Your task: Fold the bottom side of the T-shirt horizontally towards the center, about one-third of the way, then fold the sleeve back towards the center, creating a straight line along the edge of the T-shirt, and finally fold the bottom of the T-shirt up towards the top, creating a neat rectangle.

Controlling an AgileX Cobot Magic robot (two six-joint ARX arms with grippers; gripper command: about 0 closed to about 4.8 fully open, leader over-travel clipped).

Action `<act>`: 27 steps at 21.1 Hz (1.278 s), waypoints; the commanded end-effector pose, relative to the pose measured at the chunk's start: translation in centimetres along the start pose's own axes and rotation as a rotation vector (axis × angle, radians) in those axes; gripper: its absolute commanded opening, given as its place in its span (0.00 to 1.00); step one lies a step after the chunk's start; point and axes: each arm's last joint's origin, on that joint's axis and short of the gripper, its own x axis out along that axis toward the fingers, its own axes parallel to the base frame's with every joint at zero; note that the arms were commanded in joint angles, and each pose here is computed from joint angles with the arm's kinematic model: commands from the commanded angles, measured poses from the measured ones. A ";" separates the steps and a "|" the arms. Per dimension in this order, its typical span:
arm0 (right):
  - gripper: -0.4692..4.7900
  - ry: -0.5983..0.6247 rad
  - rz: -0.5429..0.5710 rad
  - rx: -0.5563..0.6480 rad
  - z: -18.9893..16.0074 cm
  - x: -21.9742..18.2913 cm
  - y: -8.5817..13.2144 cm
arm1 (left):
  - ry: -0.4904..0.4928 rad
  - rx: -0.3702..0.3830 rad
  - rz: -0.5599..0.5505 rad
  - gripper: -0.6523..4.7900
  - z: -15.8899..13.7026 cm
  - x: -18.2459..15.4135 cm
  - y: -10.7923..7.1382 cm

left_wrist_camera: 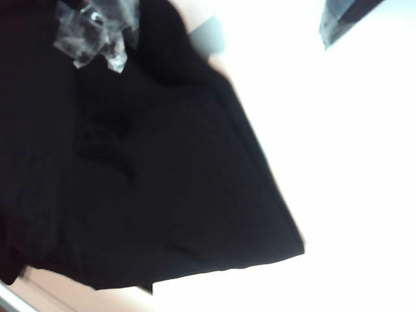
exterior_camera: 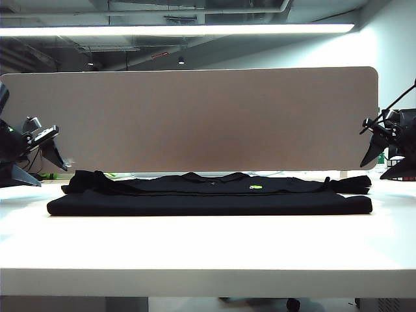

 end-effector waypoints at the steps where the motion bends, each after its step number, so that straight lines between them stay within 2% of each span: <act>1: 0.60 0.000 -0.003 0.014 0.7 0.6 -0.1 | -0.017 -0.004 -0.018 0.75 0.9 0.4 -0.2; 7: 0.60 0.036 -0.022 0.049 1.6 2.1 -0.7 | -0.031 0.000 -0.018 0.75 1.4 1.4 0.3; 12: 0.59 0.031 -0.037 0.065 1.9 2.9 -0.9 | 0.015 -0.028 -0.022 0.75 1.3 2.7 0.9; 20: 0.59 0.129 -0.047 0.092 0.3 4.2 -0.6 | 0.061 -0.022 -0.087 0.75 0.6 3.8 -0.3; 27: 0.59 0.144 -0.018 0.074 -0.2 4.8 0.7 | 0.074 -0.017 -0.106 0.75 0.3 4.2 -0.9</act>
